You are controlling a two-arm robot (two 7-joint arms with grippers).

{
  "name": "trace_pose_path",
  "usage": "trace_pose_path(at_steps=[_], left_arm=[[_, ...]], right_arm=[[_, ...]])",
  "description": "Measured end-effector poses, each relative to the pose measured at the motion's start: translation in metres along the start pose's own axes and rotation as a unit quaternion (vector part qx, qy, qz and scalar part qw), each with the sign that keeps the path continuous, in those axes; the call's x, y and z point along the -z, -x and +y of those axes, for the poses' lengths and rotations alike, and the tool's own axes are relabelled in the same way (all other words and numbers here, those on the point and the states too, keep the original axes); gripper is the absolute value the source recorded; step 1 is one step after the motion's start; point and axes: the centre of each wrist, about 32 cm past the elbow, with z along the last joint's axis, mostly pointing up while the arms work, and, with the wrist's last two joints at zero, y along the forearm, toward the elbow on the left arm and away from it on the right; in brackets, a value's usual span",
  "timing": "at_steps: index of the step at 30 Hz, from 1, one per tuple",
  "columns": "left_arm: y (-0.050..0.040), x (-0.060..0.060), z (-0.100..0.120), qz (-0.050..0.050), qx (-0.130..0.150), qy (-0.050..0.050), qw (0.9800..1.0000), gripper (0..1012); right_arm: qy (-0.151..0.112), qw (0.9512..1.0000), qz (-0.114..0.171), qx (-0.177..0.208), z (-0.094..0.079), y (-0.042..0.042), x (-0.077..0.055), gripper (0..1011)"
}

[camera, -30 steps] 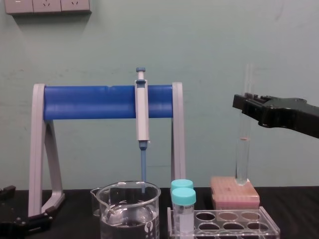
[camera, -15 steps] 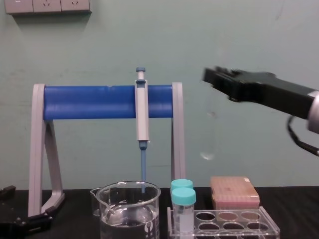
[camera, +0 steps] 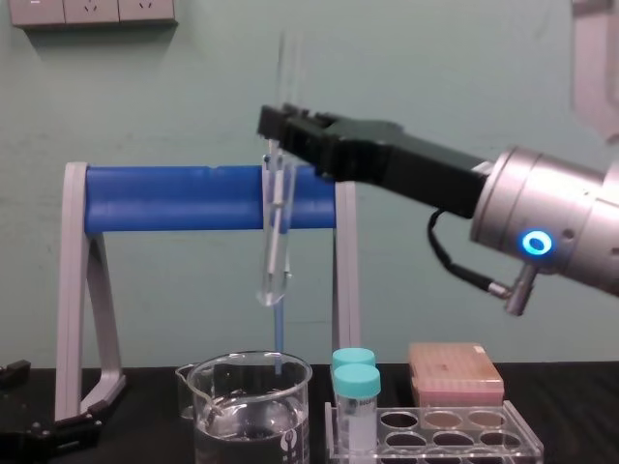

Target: Hold the test tube with one hand and immerse one end into the beaker, then return it to the test tube rack.

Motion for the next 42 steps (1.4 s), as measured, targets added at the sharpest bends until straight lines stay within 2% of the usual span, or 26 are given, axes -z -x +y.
trace_pose_path(at_steps=[9,16,29,42], left_arm=[[0.0,0.0,0.0,0.0,0.0,0.0,1.0,1000],[0.0,0.0,0.0,0.0,0.0,0.0,1.0,1000],[0.0,0.0,0.0,0.0,0.0,0.0,1.0,1000],[0.0,0.0,0.0,0.0,0.0,0.0,1.0,1000]], right_arm=[[0.033,0.9993,0.015,-0.004,0.009,-0.0012,0.028,226],[0.05,0.9983,0.031,-0.005,0.013,-0.0004,0.043,225],[0.08,0.9956,0.048,-0.007,0.015,-0.0011,0.06,226],[0.097,0.9933,0.062,-0.012,0.017,0.0005,0.071,226]])
